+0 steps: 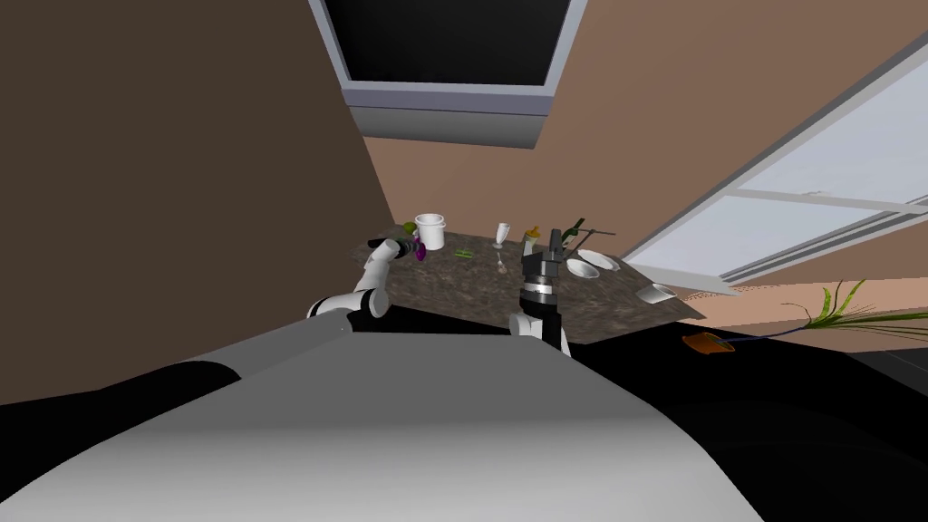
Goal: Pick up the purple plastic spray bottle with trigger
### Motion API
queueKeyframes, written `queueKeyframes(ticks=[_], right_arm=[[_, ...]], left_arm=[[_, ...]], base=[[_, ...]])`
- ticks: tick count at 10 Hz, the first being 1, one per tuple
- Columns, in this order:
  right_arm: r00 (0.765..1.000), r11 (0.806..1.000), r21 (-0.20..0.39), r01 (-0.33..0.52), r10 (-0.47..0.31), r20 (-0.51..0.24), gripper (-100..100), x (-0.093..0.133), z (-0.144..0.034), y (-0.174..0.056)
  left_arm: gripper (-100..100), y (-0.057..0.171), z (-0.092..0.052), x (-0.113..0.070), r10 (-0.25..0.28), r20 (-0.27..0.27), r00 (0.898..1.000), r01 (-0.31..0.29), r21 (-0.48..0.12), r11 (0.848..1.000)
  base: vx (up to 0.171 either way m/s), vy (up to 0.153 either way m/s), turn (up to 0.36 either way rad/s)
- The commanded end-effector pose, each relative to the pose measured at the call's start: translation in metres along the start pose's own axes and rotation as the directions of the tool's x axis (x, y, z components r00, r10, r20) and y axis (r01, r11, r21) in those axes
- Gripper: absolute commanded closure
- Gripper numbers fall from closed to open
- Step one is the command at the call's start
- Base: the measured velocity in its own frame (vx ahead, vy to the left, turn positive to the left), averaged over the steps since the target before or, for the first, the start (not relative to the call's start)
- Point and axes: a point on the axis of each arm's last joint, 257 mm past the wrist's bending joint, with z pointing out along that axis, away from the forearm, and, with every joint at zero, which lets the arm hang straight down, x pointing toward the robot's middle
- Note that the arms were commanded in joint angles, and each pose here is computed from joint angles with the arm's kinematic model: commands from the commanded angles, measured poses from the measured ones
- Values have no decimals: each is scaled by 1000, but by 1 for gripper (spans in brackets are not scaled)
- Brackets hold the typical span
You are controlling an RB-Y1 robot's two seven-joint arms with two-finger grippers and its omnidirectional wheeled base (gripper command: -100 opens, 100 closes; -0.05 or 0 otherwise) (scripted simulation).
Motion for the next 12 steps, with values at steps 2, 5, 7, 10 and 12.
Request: queueKeyframes(ticks=[2,5,7,10,12], right_arm=[[1000,1000,0,0,0,0,0,0,0,0],[1000,1000,0,0,0,0,0,0,0,0],[1000,1000,0,0,0,0,0,0,0,0],[1000,1000,0,0,0,0,0,0,0,0],[1000,1000,0,0,0,0,0,0,0,0]], left_arm=[[100,4,-9,-13,-11,13,1000,11,-21,1000],[100,-10,-23,10,18,-47,999,-17,12,1000],[100,-1,-31,-27,-10,13,1000,10,-21,1000],[100,-9,-41,-5,15,-38,999,-15,3,1000],[100,2,-48,-26,-8,0,1000,8,-28,1000]], base=[[38,-9,17],[46,-15,5],[77,-30,29],[16,-3,-3],[29,-3,22]])
